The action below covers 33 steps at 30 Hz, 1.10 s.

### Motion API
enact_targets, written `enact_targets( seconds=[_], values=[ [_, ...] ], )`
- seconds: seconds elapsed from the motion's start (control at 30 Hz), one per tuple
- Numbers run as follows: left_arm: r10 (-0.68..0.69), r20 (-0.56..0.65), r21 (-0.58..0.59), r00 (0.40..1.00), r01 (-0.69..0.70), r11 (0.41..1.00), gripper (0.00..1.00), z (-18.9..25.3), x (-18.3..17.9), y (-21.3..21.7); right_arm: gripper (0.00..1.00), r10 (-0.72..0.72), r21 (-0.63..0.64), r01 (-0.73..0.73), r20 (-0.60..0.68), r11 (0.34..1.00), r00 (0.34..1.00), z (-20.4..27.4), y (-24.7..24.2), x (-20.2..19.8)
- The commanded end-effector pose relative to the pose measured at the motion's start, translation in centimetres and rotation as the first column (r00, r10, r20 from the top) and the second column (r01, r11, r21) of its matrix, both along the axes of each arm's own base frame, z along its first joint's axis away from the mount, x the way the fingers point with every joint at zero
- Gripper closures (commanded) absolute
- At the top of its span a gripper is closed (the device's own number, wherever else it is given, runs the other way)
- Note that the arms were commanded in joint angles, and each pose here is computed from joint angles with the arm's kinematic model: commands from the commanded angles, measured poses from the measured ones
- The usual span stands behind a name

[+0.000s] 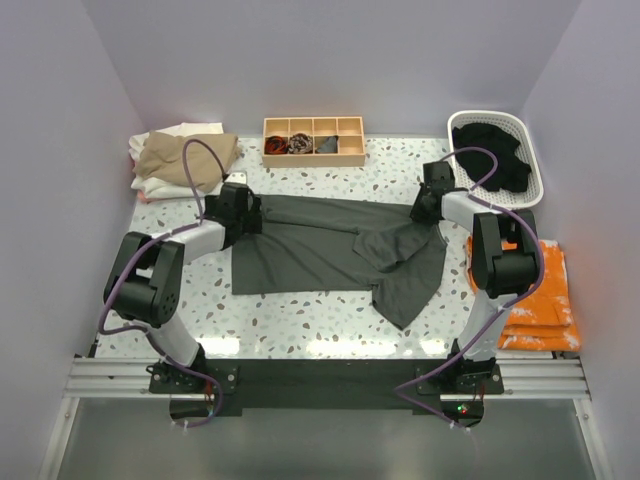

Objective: Fold and stack the t-shirts
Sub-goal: Fold the flattened tshirt in 1/3 of the way

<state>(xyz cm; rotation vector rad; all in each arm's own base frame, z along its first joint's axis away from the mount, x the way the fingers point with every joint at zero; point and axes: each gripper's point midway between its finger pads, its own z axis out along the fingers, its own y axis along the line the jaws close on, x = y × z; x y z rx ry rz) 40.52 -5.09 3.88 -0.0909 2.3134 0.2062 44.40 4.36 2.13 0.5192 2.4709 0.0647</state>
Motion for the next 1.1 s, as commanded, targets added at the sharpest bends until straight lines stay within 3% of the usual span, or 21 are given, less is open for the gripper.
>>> enact_targets(
  seconds=[0.0, 0.1, 0.17, 0.2, 0.23, 0.33, 0.5, 0.53, 0.6, 0.67, 0.87, 1.07],
  values=[
    [-0.053, 0.118, -0.040, 0.992, 0.058, 0.998, 0.00, 2.3, 2.7, -1.2, 0.76, 0.027, 0.020, -0.027, -0.022, 0.999, 0.999, -0.9, 0.5, -0.7],
    [-0.052, 0.104, -0.025, 0.993, 0.055, 0.998, 0.00, 2.0, 3.4, -1.2, 0.76, 0.029, 0.022, -0.028, -0.026, 0.999, 0.999, -1.0, 0.5, -0.8],
    [-0.071, 0.089, -0.021, 0.994, 0.073, 0.997, 0.07, 1.4, 3.6, -1.5, 0.76, 0.031, 0.025, -0.030, -0.029, 0.999, 0.999, -1.2, 0.5, -0.8],
    [-0.071, 0.100, -0.023, 0.992, 0.073, 0.997, 0.13, 1.8, 4.1, -1.6, 0.76, 0.027, 0.024, -0.026, -0.033, 0.999, 0.999, -1.3, 0.5, -0.9],
    [-0.068, 0.092, -0.018, 0.993, 0.070, 0.997, 0.28, 1.5, 4.3, -1.5, 0.76, 0.029, 0.026, -0.028, -0.036, 0.999, 0.999, -1.4, 0.5, -0.9],
    [-0.072, 0.063, 0.013, 0.995, 0.072, 0.997, 0.50, 1.1, 5.0, -1.3, 0.76, 0.030, 0.030, -0.029, -0.046, 0.999, 0.998, -1.6, 0.6, -1.1],
    [-0.072, 0.049, 0.075, 0.996, 0.069, 0.995, 0.71, 1.0, 5.8, -0.7, 0.76, 0.033, 0.034, -0.031, -0.048, 0.999, 0.998, -1.7, 0.7, -1.0],
    [-0.071, 0.049, 0.085, 0.996, 0.067, 0.994, 0.81, 1.0, 5.8, -0.5, 0.76, 0.033, 0.034, -0.031, -0.049, 0.999, 0.998, -1.8, 0.7, -1.0],
    [-0.067, 0.045, 0.119, 0.997, 0.061, 0.991, 0.87, 1.2, 5.8, 0.0, 0.76, 0.035, 0.039, -0.033, -0.057, 0.999, 0.998, -2.0, 0.8, -1.1],
    [-0.026, 0.039, 0.193, 0.999, 0.018, 0.981, 0.99, 1.6, 5.3, 1.5, 0.76, 0.033, 0.038, -0.030, -0.065, 0.999, 0.997, -2.2, 0.7, -1.1],
    [0.084, 0.089, 0.468, 0.992, -0.116, 0.876, 1.00, 3.9, 3.0, 5.1, 0.76, 0.027, 0.031, -0.024, -0.093, 0.999, 0.995, -2.7, 0.7, -1.2],
    [0.124, 0.141, 0.578, 0.982, -0.184, 0.795, 1.00, 5.1, 2.7, 5.8, 0.76, 0.025, 0.032, -0.022, -0.102, 0.999, 0.994, -2.9, 0.7, -1.1]
  ],
)
